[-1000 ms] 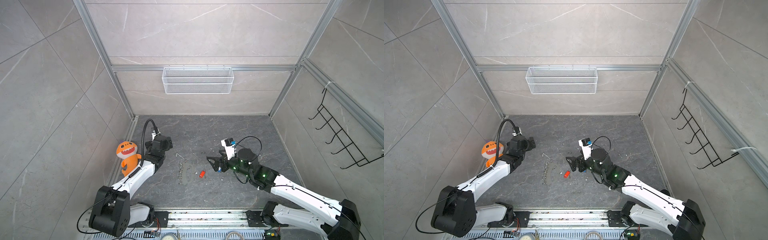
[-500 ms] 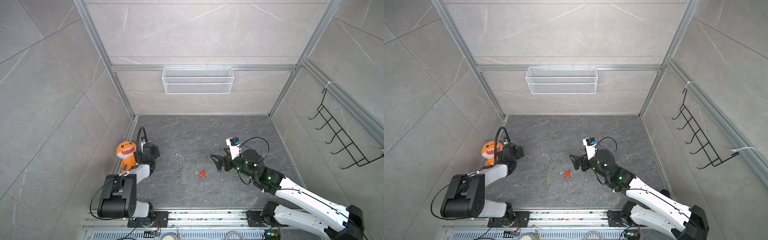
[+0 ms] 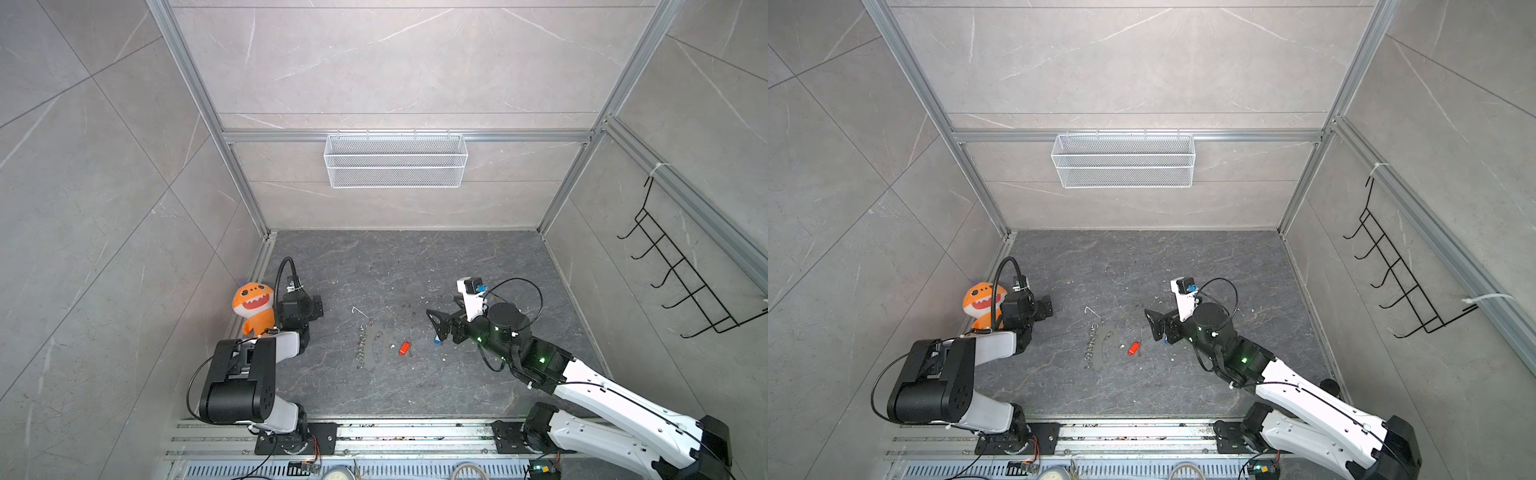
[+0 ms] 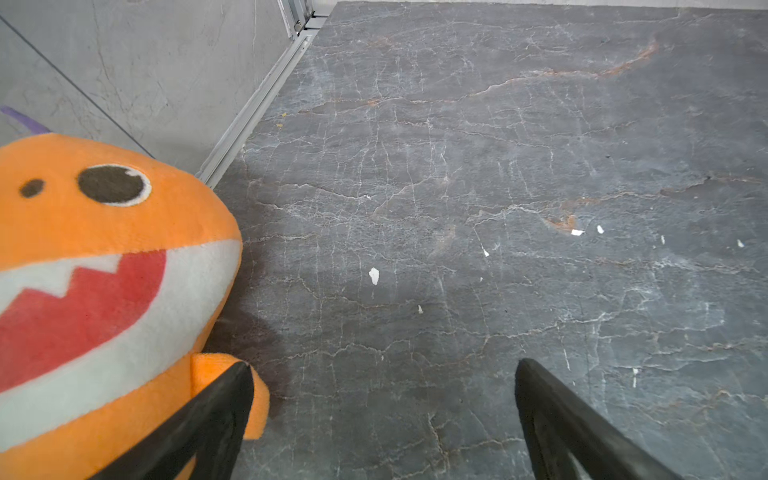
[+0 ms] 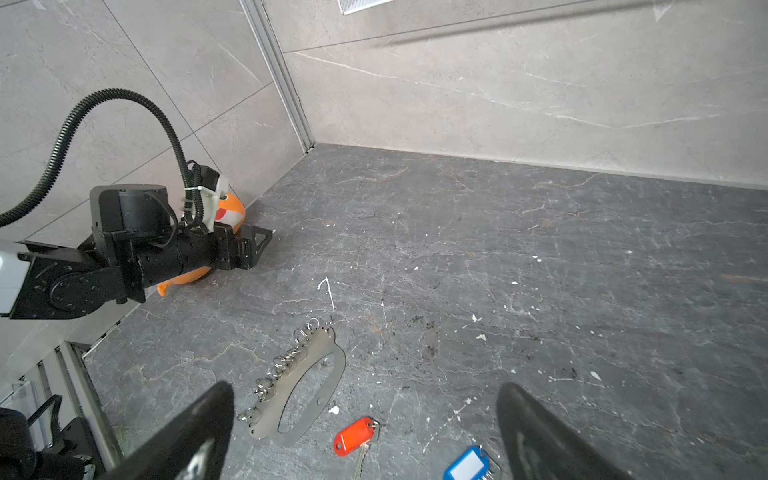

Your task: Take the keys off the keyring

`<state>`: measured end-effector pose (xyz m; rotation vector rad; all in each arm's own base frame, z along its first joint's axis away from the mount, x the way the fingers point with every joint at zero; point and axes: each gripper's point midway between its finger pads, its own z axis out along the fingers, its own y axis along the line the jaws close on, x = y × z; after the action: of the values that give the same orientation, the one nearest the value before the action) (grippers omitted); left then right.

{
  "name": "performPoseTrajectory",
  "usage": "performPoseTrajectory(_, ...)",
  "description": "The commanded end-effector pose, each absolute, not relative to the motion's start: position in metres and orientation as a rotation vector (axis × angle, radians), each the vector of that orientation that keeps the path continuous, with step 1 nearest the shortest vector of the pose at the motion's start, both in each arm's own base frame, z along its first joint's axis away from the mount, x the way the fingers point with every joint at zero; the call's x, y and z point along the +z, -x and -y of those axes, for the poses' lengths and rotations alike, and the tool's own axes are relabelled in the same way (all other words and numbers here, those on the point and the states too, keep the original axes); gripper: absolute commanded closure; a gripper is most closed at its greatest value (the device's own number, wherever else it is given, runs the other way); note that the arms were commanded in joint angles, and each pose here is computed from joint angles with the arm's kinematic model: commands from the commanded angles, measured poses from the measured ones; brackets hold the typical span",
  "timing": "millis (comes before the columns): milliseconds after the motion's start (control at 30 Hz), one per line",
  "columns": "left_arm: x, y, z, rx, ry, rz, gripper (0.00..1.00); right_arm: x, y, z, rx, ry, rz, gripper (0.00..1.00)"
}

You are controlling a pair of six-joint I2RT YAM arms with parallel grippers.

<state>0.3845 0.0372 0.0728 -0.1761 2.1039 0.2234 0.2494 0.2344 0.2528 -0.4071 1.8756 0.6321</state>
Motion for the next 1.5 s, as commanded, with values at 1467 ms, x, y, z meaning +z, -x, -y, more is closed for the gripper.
performPoseTrajectory(1467,0.086,-0.385,-0.030,0.115,0.114,-1.956,0.00,0.108,-0.390,-0.016,-0.096,-0.032,-2.000,0.00)
